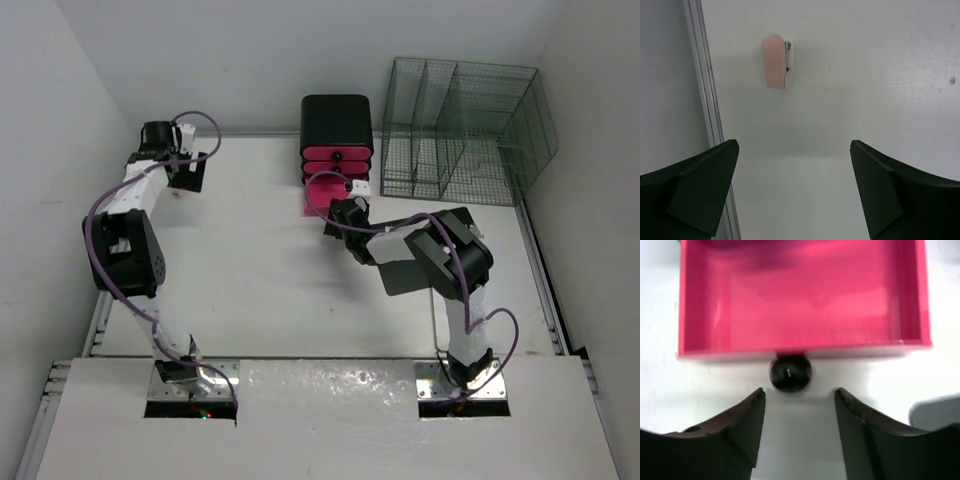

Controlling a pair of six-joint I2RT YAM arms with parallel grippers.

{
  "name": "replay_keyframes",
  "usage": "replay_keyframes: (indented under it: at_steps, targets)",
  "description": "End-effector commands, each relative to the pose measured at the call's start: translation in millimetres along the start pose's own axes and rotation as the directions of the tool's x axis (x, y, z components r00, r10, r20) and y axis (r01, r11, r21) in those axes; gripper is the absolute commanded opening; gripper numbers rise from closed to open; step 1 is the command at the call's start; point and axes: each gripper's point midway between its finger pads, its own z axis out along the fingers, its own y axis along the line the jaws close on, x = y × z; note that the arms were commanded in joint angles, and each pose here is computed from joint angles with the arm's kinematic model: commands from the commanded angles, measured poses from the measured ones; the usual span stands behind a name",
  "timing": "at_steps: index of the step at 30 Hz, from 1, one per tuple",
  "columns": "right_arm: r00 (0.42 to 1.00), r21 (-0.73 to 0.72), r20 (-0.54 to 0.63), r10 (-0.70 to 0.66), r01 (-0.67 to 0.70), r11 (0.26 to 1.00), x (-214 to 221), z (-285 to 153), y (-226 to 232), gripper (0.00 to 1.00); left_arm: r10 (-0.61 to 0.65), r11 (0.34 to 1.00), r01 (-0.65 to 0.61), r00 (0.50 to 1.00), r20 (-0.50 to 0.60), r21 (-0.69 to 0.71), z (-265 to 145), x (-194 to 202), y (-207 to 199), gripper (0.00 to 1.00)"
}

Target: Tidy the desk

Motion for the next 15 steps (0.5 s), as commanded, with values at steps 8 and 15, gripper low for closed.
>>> replay_keyframes:
  at_steps: [8, 15]
  targets:
    - [0.996, -0.098, -0.066, -0.063, 0.056, 0.994, 5.3, -35.6, 4.8, 0.66, -0.064, 0.998, 0.063, 0.996, -0.059, -0.017, 56.3, -42.9, 21.8, 0.93]
    - [0.995, -0.142, -0.072, -0.072, 0.061, 0.988, 7.3, -53.2, 1.9, 0.65, -0.139, 0.986, 0.118, 0.97, -0.198, -0.118, 113.2, -12.9, 39.1, 0.94]
